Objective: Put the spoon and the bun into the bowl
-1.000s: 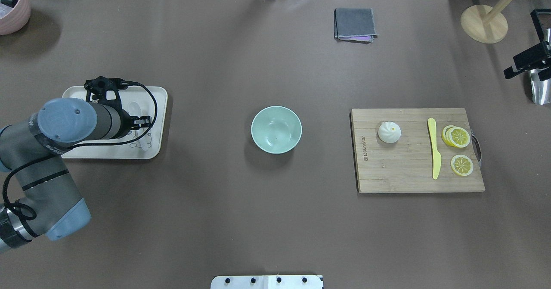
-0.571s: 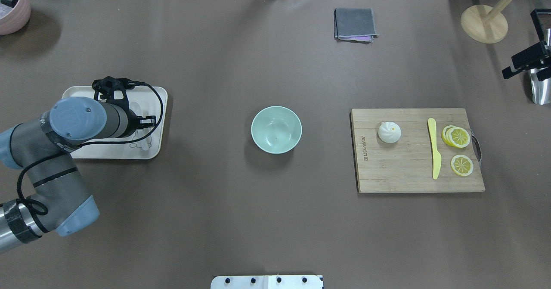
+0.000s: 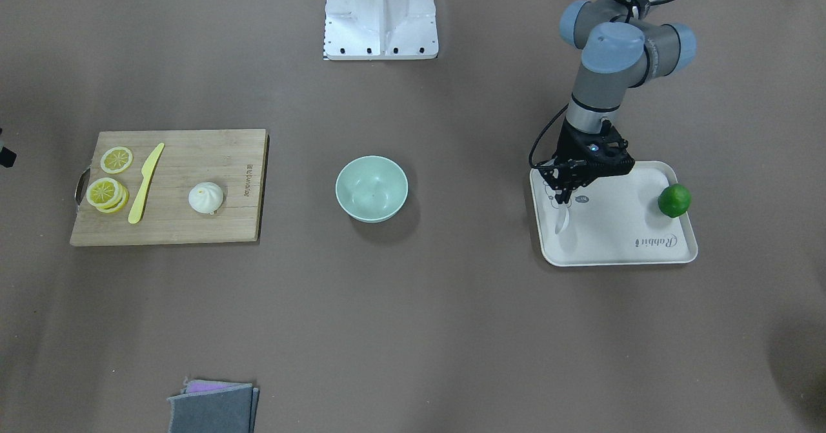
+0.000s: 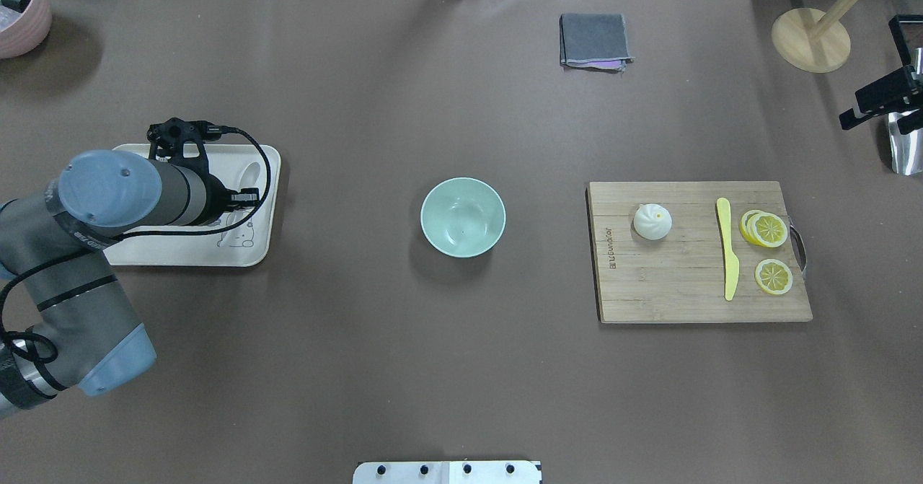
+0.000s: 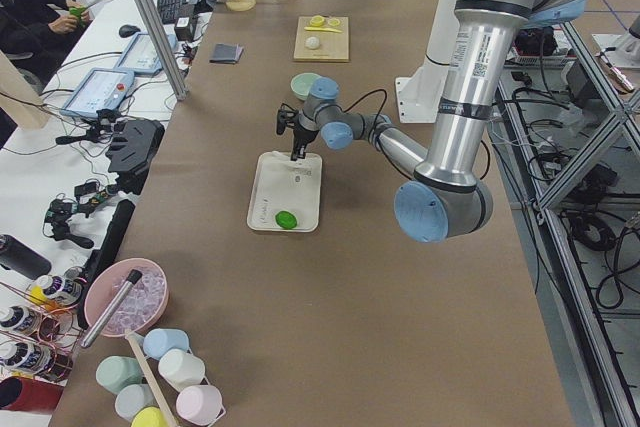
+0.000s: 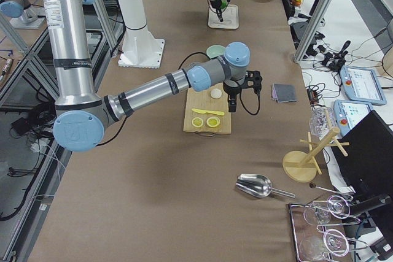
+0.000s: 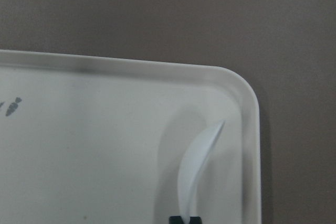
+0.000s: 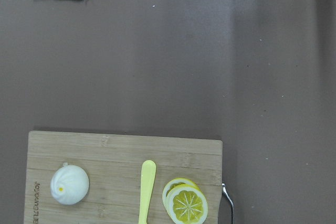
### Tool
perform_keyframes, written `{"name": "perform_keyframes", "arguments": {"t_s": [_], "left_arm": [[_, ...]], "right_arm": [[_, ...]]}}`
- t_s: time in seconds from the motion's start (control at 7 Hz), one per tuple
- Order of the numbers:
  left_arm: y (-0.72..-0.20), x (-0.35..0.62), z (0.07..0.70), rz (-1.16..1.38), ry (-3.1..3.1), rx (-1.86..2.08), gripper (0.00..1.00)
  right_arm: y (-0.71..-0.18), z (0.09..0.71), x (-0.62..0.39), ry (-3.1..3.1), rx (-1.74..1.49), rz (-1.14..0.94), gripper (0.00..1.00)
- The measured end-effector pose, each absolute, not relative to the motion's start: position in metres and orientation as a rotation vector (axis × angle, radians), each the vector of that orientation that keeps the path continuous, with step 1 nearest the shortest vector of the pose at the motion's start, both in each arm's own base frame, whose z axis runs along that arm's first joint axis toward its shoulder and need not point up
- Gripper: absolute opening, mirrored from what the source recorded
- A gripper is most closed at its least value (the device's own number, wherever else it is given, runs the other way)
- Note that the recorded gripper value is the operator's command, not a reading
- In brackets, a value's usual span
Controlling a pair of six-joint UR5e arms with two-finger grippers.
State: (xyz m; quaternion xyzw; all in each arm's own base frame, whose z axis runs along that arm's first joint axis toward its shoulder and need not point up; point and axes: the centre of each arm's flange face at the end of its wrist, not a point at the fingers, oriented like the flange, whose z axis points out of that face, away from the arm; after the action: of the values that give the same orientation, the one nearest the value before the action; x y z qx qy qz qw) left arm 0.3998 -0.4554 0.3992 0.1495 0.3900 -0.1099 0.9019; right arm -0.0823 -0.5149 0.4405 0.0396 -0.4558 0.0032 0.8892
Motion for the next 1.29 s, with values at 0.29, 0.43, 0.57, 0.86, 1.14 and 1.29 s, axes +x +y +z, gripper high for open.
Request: {"name": "perform_keyframes", "arguments": {"t_s": [0.29,0.43,0.57,0.86,1.14,1.29], "left_arm": [[-0.469,0.374,0.359,-0.253,0.828,0.291,0.0],[-0.479,0.371,0.329,-0.265,0.843,0.287,0.0],[-0.486,0.374,0.302,-0.276,0.861,0.288,0.0],[-0.501,0.395,0.251,-0.338,0.918,0.272,0.0],[-0.515,0.42,0.219,-0.38,0.953,0.253,0.0],[-0.515,0.428,0.21,-0.389,0.967,0.245,0.0]], "right_arm": [[-0.52,0.424,-0.113,-0.933,0.066,0.021,1.0],[-0.523,0.409,-0.15,-0.897,0.062,0.032,1.0],[-0.521,0.392,-0.194,-0.864,0.058,0.046,1.0],[-0.5,0.366,-0.285,-0.832,0.071,0.063,1.0],[-0.477,0.378,-0.354,-0.814,0.082,0.045,0.87],[-0.472,0.391,-0.376,-0.797,0.087,0.036,0.86]]}}
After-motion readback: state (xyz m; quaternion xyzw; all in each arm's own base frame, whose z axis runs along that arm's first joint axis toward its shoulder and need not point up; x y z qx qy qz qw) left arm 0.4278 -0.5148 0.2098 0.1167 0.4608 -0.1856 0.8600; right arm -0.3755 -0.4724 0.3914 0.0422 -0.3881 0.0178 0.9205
